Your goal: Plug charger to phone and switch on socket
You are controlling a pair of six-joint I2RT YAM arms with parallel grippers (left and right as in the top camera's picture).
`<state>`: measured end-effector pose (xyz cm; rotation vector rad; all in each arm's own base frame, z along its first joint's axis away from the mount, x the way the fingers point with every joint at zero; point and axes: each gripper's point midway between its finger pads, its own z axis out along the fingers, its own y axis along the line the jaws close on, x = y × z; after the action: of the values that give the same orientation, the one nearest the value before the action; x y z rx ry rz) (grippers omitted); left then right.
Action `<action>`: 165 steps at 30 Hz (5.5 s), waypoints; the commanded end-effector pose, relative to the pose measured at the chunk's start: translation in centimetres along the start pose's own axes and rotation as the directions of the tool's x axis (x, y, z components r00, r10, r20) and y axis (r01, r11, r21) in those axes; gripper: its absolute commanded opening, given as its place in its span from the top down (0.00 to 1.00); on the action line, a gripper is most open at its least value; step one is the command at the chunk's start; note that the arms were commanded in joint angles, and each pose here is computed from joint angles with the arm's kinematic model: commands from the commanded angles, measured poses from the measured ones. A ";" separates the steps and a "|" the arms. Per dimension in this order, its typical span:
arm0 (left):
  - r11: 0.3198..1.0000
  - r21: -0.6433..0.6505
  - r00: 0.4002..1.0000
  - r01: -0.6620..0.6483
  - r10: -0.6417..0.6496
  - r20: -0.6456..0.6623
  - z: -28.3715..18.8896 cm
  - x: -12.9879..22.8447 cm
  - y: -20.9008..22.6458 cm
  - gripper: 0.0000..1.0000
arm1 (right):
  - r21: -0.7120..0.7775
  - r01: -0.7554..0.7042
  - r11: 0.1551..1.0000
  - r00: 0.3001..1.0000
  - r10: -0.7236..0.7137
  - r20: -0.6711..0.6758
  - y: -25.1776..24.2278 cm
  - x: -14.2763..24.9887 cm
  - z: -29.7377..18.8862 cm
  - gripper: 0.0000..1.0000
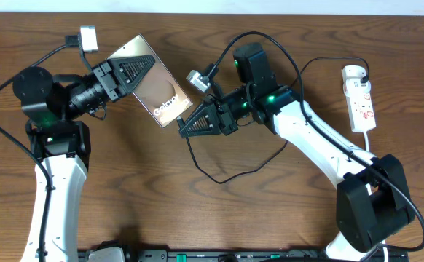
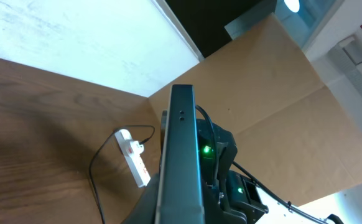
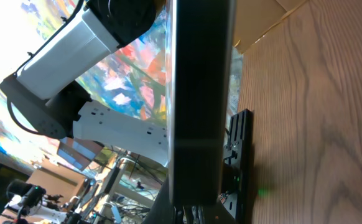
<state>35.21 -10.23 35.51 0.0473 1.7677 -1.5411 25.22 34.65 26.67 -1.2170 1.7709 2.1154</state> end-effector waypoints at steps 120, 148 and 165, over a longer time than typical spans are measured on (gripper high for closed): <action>0.541 -0.803 0.912 0.251 -0.410 0.009 -12.8 14.7 21.1 0.93 | 0.765 -0.561 0.316 0.820 0.338 0.462 -10.5 5.9 -19.8 0.01; 0.593 -0.775 0.808 0.219 -0.556 -0.197 -6.0 21.1 25.7 0.93 | 0.879 -0.467 0.091 0.884 0.015 0.468 5.7 4.3 -23.6 0.01; 0.592 -0.777 0.794 0.213 -0.569 -0.216 -5.6 21.9 25.8 0.88 | 0.876 -0.474 0.092 0.880 0.020 0.474 5.7 4.4 -23.5 0.01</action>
<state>29.79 -7.92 1.61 -0.4774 2.8312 -1.0013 30.64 10.73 27.83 -0.0613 2.5142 0.5438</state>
